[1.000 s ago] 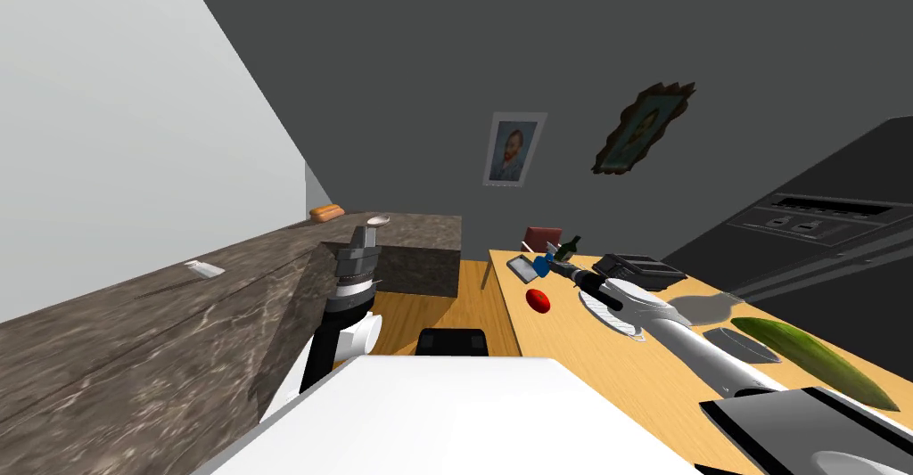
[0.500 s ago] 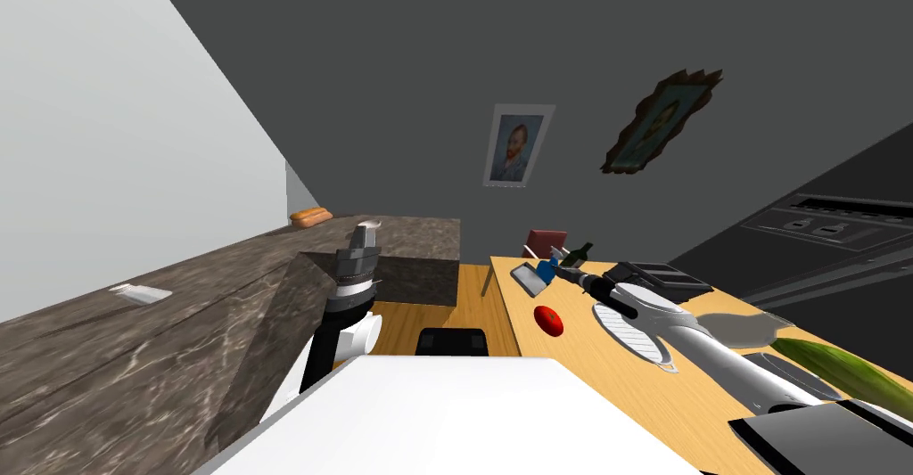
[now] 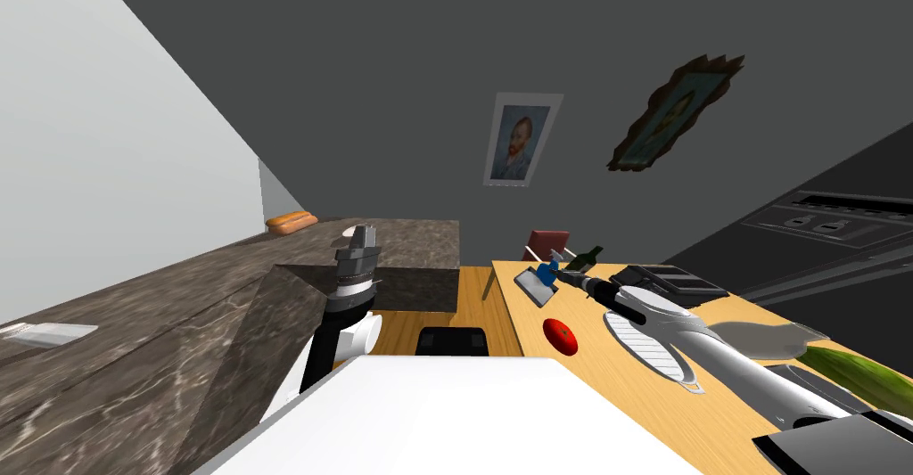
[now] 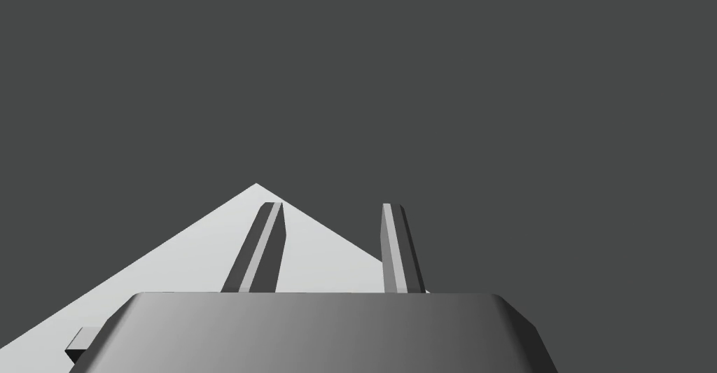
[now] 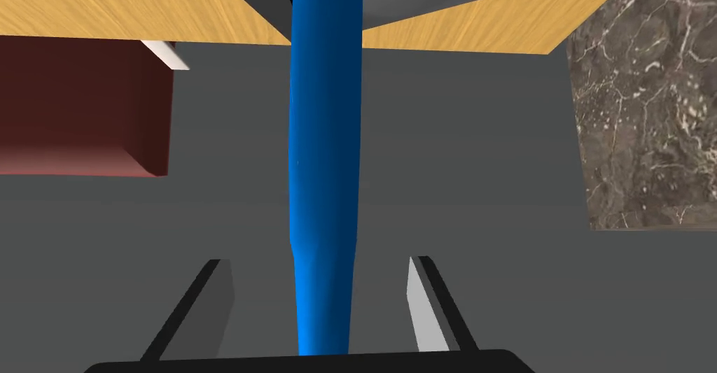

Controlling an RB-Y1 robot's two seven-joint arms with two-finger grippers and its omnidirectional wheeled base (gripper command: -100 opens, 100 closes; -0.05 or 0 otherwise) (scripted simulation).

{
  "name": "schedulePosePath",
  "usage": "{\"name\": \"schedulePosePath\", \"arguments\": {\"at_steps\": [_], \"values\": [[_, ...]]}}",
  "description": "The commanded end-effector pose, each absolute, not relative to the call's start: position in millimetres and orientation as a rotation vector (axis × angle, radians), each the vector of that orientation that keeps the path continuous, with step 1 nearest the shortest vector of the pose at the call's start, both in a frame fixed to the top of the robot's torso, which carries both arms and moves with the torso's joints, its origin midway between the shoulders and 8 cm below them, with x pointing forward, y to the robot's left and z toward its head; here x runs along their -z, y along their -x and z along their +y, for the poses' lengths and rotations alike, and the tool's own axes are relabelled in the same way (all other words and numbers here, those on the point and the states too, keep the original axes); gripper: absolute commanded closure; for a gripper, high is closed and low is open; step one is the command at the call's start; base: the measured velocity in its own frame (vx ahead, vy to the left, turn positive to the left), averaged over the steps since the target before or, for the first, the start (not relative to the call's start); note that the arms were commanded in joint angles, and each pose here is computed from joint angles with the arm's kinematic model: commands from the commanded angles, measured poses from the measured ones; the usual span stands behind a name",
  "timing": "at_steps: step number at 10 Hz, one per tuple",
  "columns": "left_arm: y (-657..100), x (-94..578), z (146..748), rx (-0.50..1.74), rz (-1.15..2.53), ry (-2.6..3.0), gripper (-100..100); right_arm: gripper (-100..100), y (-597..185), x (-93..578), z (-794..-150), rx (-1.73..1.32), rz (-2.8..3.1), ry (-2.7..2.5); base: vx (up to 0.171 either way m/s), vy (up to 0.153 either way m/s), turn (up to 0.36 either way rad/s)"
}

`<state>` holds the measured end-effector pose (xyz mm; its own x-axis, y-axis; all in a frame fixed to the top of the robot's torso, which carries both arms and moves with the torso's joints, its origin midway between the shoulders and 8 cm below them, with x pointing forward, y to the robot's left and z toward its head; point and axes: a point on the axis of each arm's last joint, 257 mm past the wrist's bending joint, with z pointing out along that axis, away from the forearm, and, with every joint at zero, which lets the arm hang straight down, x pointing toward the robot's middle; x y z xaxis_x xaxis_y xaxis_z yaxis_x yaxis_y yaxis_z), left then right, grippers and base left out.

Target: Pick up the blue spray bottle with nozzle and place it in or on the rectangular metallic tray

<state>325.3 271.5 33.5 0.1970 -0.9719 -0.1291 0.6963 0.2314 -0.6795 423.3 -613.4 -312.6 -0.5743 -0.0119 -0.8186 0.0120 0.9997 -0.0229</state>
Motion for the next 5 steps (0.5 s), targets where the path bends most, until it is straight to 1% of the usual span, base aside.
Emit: {"name": "schedulePosePath", "arguments": {"at_steps": [1, 4, 5], "values": [[-325.3, -33.5, 271.5, 1.251, 0.614, 0.542, 0, -100, -423.3, 312.6, -613.4, 0.032, 2.182, 0.000, 0.007, 0.003, 0.000], [-325.3, -33.5, 271.5, 1.251, 0.614, 0.542, 0, -100, -423.4, 312.6, -613.4, 0.032, 2.182, 0.000, 0.000, 0.000, 0.000], [-325.3, -33.5, 271.5, 1.251, 0.614, 0.542, 0, 0, -423.4, 312.6, -613.4, 0.032, 2.182, 0.000, 0.000, 0.000, 0.000]]}}
